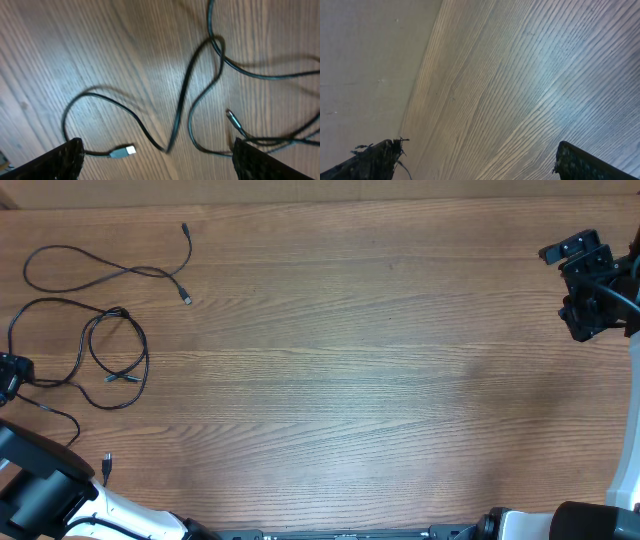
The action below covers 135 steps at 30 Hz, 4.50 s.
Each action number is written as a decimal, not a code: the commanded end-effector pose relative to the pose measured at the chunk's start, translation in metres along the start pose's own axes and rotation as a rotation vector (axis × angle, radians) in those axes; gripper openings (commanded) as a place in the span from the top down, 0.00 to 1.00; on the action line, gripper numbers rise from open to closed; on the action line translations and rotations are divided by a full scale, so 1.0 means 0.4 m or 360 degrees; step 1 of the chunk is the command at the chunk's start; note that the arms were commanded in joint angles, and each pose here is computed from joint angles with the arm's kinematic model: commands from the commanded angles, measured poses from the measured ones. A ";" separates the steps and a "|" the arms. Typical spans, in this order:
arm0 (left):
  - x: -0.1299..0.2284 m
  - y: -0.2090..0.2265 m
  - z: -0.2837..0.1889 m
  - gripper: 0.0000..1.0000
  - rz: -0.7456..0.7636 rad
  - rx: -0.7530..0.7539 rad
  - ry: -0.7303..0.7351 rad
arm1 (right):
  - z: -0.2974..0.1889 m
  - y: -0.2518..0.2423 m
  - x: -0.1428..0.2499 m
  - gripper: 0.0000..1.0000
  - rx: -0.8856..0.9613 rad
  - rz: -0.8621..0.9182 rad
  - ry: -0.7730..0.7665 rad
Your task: Untangle cables
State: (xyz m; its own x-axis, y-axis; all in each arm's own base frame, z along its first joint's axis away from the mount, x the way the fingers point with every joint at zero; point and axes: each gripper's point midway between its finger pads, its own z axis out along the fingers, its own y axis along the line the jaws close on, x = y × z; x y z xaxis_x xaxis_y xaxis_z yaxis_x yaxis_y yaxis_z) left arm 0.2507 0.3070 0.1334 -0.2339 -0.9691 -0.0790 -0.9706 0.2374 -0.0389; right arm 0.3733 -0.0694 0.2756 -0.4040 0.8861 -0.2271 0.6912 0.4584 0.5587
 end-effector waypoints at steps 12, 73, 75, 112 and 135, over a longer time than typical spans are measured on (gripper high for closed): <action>0.020 -0.029 0.068 0.05 0.0170 0.0003 0.0121 | -0.026 0.012 -0.008 0.00 -0.0028 -0.0025 -0.0046; -0.095 -0.168 -0.222 0.05 0.0163 0.0745 -0.0226 | -0.022 0.008 0.009 0.00 -0.0006 -0.0031 -0.0014; -0.041 -0.251 -0.253 0.07 0.0361 0.0986 -0.0143 | -0.022 0.008 0.008 0.00 -0.0006 -0.0031 -0.0013; 0.244 -0.451 0.219 0.32 0.1428 0.0048 -0.0473 | -0.010 0.016 0.017 0.00 -0.0020 -0.0073 0.0022; 0.190 -0.454 0.299 0.40 0.1441 0.0114 -0.0471 | -0.011 0.022 0.028 0.00 -0.0044 -0.0065 0.0059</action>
State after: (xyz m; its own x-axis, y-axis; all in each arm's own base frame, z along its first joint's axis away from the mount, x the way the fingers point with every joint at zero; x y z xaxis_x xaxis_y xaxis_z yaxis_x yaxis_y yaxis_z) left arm 0.4219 0.1919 0.0217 -0.8540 -0.3636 -0.3722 -0.4105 0.9103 0.0525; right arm 0.3710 -0.0584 0.2738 -0.4481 0.8695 -0.2080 0.6749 0.4816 0.5591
